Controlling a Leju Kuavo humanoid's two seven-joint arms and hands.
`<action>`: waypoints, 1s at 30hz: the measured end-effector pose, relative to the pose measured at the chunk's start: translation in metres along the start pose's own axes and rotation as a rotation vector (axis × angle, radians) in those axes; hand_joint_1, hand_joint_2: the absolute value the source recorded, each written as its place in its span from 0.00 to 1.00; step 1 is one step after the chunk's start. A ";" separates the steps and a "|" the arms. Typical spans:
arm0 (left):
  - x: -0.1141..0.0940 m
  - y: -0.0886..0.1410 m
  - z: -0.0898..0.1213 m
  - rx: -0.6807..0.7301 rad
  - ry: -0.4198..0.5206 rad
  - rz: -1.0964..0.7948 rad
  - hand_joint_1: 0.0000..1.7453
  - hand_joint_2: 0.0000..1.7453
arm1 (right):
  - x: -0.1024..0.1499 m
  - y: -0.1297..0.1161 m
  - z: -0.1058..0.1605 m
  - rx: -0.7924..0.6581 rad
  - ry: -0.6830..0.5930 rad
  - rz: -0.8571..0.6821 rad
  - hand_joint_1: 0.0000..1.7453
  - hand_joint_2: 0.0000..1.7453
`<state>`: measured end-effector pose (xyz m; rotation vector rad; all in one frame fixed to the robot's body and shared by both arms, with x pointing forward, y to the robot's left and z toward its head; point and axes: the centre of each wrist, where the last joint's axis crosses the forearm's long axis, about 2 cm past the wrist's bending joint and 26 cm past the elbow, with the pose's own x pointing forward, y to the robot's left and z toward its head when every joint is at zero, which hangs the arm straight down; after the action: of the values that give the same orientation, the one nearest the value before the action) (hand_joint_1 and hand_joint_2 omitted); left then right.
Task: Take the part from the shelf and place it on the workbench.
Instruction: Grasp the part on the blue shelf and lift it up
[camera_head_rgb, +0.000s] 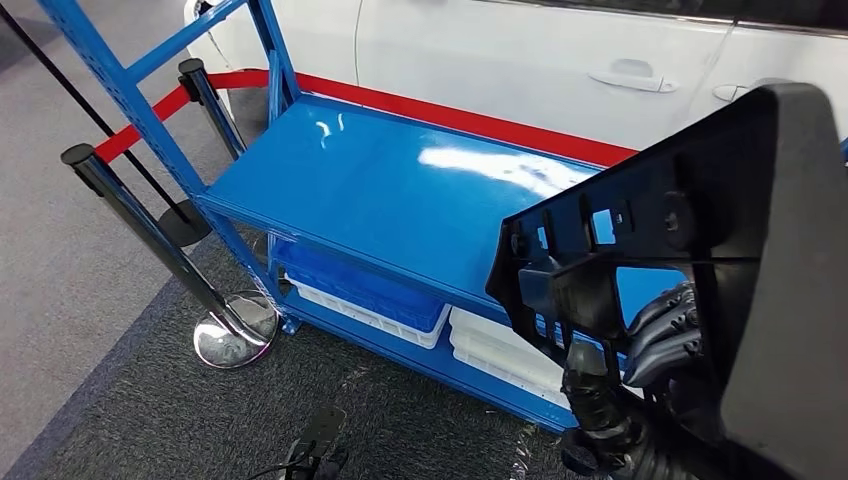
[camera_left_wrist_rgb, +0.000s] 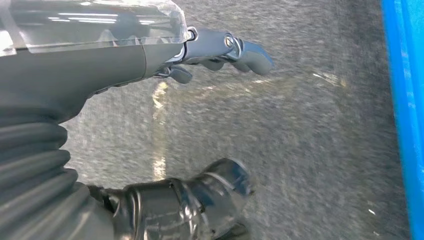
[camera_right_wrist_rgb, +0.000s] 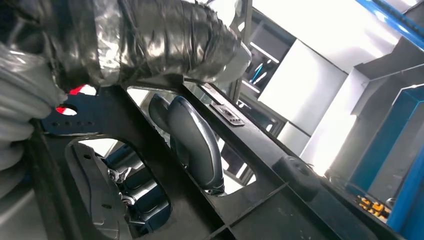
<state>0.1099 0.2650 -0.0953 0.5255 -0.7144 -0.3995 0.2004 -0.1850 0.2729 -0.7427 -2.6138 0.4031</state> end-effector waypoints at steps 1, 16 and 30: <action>0.000 0.000 0.000 -0.006 0.006 -0.002 0.00 1.00 | 0.000 0.000 0.001 -0.004 0.003 -0.012 1.00 1.00; 0.018 -0.009 -0.001 -0.110 0.057 0.008 0.00 1.00 | 0.013 0.002 0.013 -0.102 0.043 -0.284 1.00 1.00; 0.027 -0.007 -0.005 -0.097 0.032 0.016 0.00 1.00 | 0.022 -0.002 0.005 -0.160 0.062 -0.337 1.00 1.00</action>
<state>0.1311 0.2466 -0.0888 0.4338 -0.6652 -0.4074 0.1799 -0.1749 0.2753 -0.3426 -2.6663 0.0715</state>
